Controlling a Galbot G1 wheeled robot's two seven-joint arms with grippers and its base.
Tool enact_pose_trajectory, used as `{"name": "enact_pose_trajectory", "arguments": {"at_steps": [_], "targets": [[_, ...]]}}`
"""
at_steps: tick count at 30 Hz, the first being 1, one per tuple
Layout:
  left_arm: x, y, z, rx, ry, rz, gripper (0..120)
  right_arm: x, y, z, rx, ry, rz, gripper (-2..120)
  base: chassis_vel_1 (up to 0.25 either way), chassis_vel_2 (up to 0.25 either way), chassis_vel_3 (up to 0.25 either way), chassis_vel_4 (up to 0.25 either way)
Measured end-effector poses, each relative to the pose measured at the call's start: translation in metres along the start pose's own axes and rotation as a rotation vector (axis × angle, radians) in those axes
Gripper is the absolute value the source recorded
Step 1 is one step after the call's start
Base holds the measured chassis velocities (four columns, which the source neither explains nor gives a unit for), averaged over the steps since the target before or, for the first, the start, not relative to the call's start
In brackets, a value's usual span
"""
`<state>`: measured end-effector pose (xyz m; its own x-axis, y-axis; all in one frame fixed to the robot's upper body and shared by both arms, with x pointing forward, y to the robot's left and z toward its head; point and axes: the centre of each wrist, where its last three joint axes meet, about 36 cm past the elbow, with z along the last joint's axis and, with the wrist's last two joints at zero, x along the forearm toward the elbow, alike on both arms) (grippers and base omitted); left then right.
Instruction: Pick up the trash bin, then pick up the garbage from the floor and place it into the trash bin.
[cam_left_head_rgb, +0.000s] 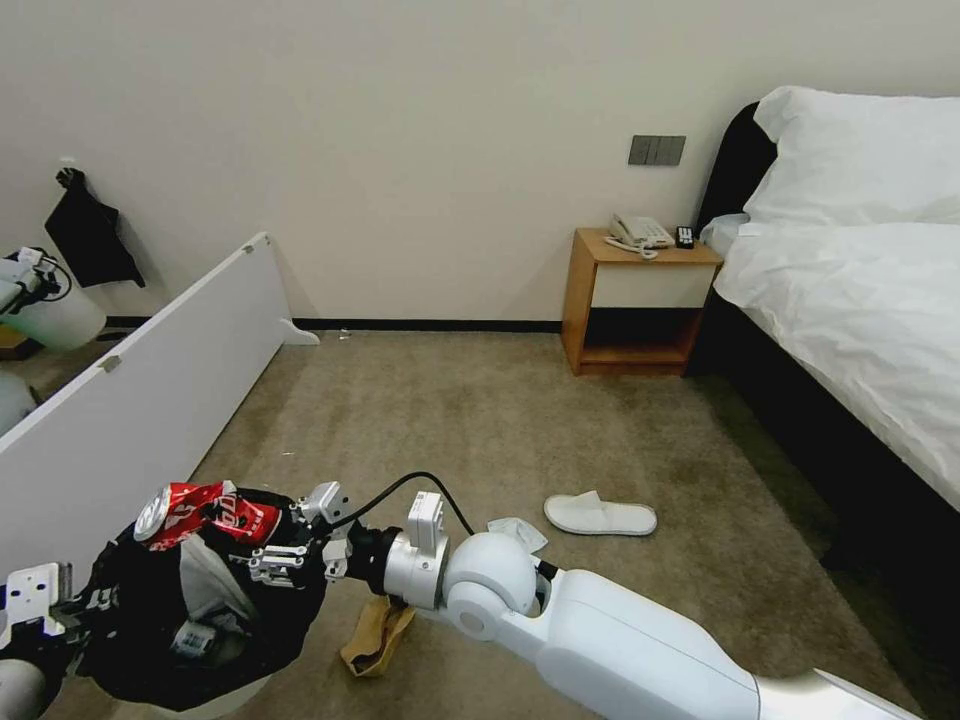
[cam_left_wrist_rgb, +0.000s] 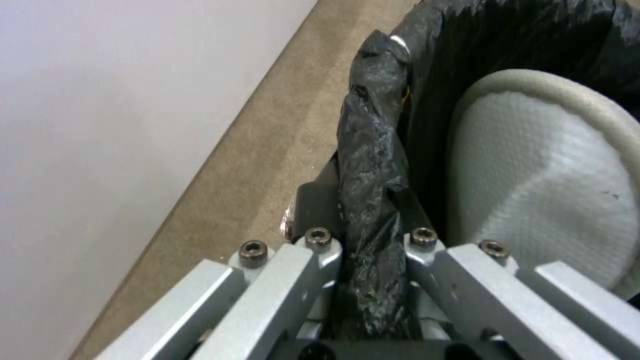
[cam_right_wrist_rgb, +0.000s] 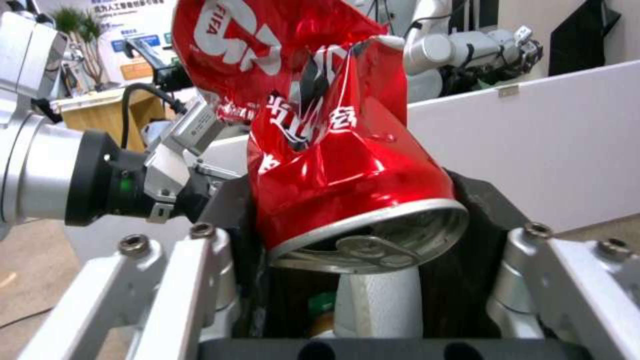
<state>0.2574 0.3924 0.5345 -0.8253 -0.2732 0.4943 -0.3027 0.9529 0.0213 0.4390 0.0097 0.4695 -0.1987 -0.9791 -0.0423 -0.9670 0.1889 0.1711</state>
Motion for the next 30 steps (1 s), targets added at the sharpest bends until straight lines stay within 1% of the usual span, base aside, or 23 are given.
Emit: {"name": "enact_pose_trajectory", "arguments": {"at_steps": [1,2,4,5,6,7,8,11,19,21,23,25,26,28,29,30], "targets": [[0.0,0.0,0.0,0.0,0.0,0.001,4,0.0,0.001,0.001,-0.001,0.002,-0.004,68,0.0,0.0,0.0,0.0],[0.0,0.0,0.0,0.0,0.0,0.001,4,0.0,0.001,0.001,-0.001,0.002,-0.004,68,0.0,0.0,0.0,0.0],[0.0,-0.001,0.0,0.001,-0.002,0.003,4,-0.001,0.003,0.001,-0.002,0.004,-0.011,80,0.0,0.0,0.0,0.0],[0.0,-0.001,0.0,0.001,-0.002,0.004,4,-0.001,0.004,0.002,-0.001,0.005,-0.011,83,0.0,0.0,0.0,0.0],[0.0,-0.001,0.0,0.001,-0.002,0.004,4,-0.001,0.004,0.002,-0.001,0.005,-0.011,83,0.0,0.0,0.0,0.0],[0.0,-0.001,0.0,0.002,-0.001,0.004,4,-0.001,0.004,0.002,0.002,0.006,-0.013,92,0.0,0.0,0.0,0.0],[0.0,-0.001,0.001,0.002,0.001,0.003,4,-0.001,0.005,0.002,0.005,0.005,-0.014,96,0.0,0.0,0.0,0.0],[0.001,-0.001,0.001,0.002,0.001,0.004,4,-0.001,0.006,0.002,0.008,0.001,-0.014,99,0.0,0.0,0.0,0.0],[0.001,-0.002,0.0,0.003,-0.002,0.005,4,-0.001,0.009,-0.001,0.013,-0.02,-0.014,100,0.0,0.0,0.0,0.0],[0.001,-0.001,0.0,0.004,-0.004,0.001,4,0.0,0.007,-0.01,0.014,-0.055,0.002,100,0.0,0.0,0.0,0.0],[0.001,0.001,-0.001,0.006,-0.005,-0.003,4,0.002,0.004,-0.017,0.016,-0.083,0.021,100,0.0,0.0,0.0,0.0],[0.0,0.004,-0.001,0.013,-0.009,-0.016,4,0.006,-0.007,-0.03,0.018,-0.131,0.073,100,0.0,0.0,0.0,0.0],[0.0,0.004,-0.001,0.013,-0.009,-0.016,4,0.006,-0.007,-0.03,0.018,-0.131,0.073,100,0.0,0.0,0.0,0.0],[-0.001,0.007,-0.001,0.023,-0.01,-0.027,4,0.017,-0.023,-0.043,0.017,-0.179,0.152,100,0.0,0.0,0.0,0.0],[-0.001,0.007,-0.001,0.023,-0.01,-0.027,4,0.017,-0.023,-0.043,0.017,-0.179,0.152,100,0.0,0.0,0.0,0.0],[-0.001,0.009,0.0,0.028,-0.009,-0.03,4,0.024,-0.032,-0.048,0.014,-0.2,0.194,100,0.0,0.0,0.0,0.0]]}}
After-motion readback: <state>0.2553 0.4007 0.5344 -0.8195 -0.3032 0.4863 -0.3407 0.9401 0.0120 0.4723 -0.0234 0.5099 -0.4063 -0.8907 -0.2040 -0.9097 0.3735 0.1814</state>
